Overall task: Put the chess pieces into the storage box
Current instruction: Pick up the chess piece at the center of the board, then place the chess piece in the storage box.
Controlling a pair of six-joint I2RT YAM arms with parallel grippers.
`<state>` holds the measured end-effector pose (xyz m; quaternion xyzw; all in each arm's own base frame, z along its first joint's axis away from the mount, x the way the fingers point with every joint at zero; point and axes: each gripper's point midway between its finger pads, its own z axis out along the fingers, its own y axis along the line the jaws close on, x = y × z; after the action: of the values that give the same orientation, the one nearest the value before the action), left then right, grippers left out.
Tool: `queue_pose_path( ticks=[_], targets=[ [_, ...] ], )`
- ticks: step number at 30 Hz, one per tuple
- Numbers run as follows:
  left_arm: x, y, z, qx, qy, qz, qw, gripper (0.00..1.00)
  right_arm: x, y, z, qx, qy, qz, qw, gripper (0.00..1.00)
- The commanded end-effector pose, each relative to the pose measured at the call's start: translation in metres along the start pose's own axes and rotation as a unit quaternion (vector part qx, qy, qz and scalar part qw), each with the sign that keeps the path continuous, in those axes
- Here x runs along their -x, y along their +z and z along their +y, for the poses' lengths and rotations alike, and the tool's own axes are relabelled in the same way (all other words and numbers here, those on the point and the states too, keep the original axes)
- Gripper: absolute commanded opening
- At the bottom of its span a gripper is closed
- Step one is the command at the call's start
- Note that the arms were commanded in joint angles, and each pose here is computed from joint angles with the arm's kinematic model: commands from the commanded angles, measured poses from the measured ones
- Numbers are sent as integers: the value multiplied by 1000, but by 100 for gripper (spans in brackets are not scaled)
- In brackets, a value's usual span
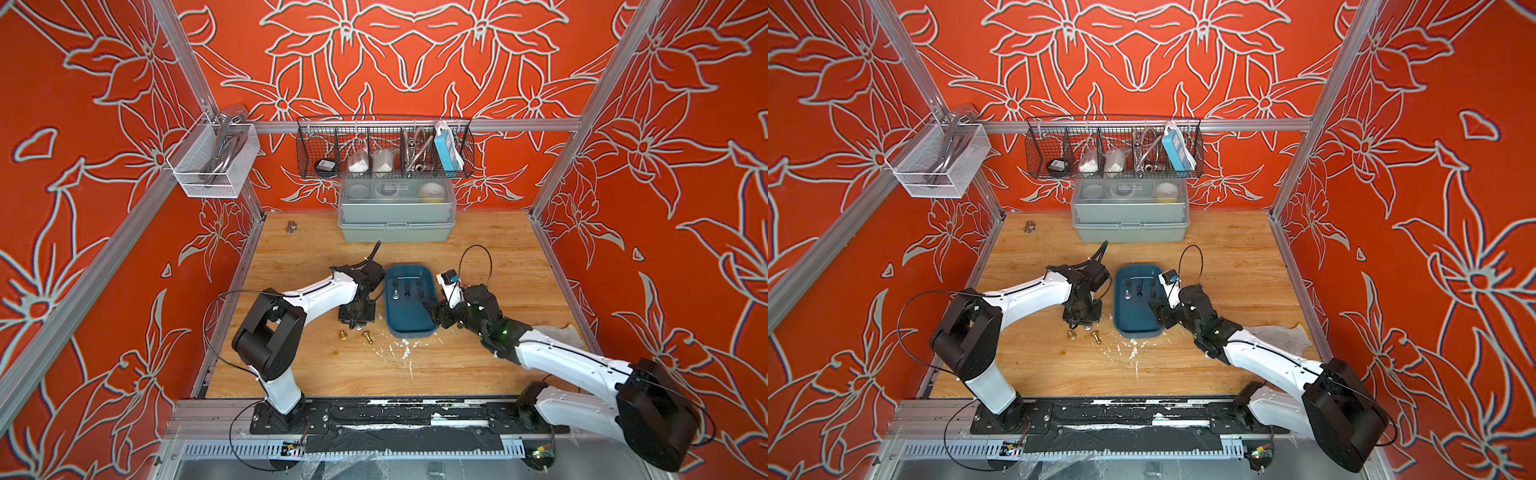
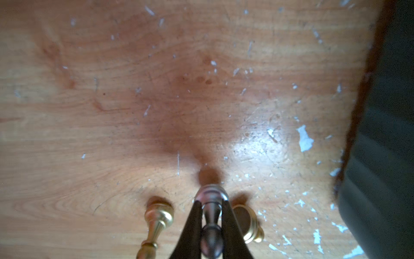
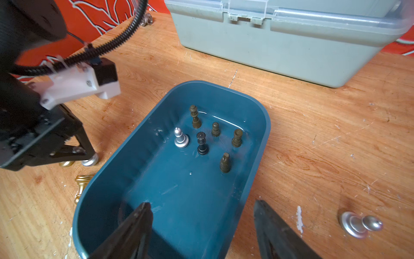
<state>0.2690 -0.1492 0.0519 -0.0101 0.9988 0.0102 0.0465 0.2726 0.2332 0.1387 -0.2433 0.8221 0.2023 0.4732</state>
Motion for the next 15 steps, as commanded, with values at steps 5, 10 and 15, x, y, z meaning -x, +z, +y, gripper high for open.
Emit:
queue_pose_path(
  ticks=[5,10,15],
  targets=[
    [30,-67,-10,-5,20,-82,996,14,18,-7,-8,-31,9,-27,999,76],
    [53,-103,-51,-33,64,-130,989,14,22,-17,-18,-57,15,-50,997,76],
    [67,-100,-92,-41,107,-135,984,13,27,-31,-28,-83,21,-80,993,76]
  ],
)
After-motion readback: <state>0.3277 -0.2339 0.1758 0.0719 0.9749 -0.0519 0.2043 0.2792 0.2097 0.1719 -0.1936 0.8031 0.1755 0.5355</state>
